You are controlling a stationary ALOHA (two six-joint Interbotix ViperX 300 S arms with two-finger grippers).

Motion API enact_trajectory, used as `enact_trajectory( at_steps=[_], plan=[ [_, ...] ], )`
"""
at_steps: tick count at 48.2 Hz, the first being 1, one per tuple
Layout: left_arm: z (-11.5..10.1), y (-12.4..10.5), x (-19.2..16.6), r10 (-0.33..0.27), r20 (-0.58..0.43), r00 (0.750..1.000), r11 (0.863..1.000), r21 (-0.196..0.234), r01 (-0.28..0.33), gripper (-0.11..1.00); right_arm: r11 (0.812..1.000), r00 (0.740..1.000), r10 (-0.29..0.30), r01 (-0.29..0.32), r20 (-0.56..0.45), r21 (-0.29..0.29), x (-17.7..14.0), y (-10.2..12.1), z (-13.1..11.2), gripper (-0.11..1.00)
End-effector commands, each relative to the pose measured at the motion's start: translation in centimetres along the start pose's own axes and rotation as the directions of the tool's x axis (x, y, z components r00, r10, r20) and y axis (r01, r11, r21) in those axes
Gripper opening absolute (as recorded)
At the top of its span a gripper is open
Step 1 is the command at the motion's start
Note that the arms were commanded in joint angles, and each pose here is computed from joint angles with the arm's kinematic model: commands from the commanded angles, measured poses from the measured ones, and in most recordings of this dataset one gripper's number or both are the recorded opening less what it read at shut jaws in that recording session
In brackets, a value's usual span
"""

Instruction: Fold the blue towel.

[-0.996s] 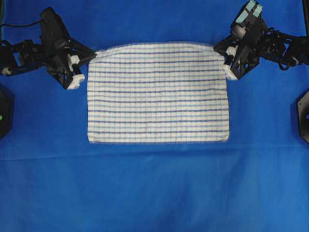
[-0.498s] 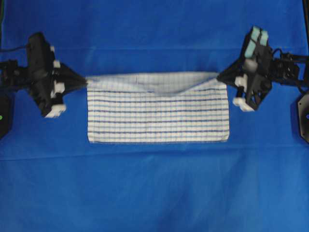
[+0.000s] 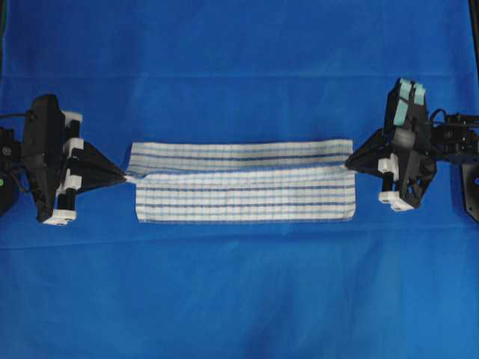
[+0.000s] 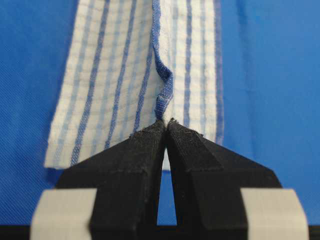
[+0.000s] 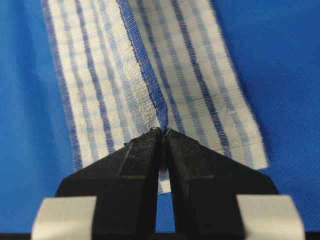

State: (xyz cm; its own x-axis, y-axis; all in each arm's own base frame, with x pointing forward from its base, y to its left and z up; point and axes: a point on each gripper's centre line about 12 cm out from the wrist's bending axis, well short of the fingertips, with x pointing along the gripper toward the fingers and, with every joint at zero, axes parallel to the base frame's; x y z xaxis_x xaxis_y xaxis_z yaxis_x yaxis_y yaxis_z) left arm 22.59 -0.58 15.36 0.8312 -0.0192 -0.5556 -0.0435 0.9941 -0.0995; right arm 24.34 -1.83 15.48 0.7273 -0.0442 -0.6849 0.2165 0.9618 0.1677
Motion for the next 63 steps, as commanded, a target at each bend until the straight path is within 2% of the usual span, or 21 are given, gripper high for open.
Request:
enact_trajectory(
  at_steps=[1,19,25,32,35,37,43,54,63],
  plan=[
    [0.6,-0.2,0.3,-0.006,0.009,1.000,1.000,0.000,0.006,0.01,1.000,1.000,0.006,-0.006,0.011,0.001,0.0,0.2,0.5,0.07],
    [0.5,-0.5,2.6,-0.004,-0.067,0.998,1.000,0.004,0.004,0.04,0.999,0.999,0.011,-0.010,-0.045,0.037,0.6,0.5,0.0,0.07],
    [0.5,-0.8,2.6,-0.014,-0.071,0.997,1.000,0.011,0.015,0.30,0.999,0.999,0.021,-0.019,-0.043,0.036,0.6,0.8,0.0,0.11],
    [0.5,-0.8,2.3,-0.016,-0.069,0.998,1.000,-0.016,0.015,0.71,0.999,0.999,0.024,-0.023,-0.036,0.032,0.6,0.9,0.1,0.53],
    [0.7,-0.7,2.1,-0.012,-0.062,0.998,1.000,-0.020,0.011,0.80,0.999,0.999,0.024,-0.023,-0.023,0.026,0.6,0.9,0.3,0.66],
    [0.9,-0.6,2.0,-0.009,-0.051,0.999,1.000,-0.022,0.008,0.81,0.999,1.000,0.023,-0.023,-0.009,0.024,0.5,0.9,0.5,0.67],
    [1.5,0.1,1.5,0.012,-0.020,1.000,0.999,-0.030,-0.013,0.76,1.000,1.000,0.005,-0.006,0.016,0.030,0.4,0.3,0.8,0.60],
    [2.0,2.8,1.6,0.100,-0.014,0.995,0.992,-0.082,-0.101,0.76,0.992,0.995,-0.088,0.083,0.043,0.099,0.4,-2.9,1.5,0.61],
    [2.1,3.7,1.5,0.132,-0.013,0.991,0.988,-0.082,-0.132,0.76,0.986,0.991,-0.127,0.121,0.044,0.114,0.3,-4.2,1.6,0.61]
  ],
)
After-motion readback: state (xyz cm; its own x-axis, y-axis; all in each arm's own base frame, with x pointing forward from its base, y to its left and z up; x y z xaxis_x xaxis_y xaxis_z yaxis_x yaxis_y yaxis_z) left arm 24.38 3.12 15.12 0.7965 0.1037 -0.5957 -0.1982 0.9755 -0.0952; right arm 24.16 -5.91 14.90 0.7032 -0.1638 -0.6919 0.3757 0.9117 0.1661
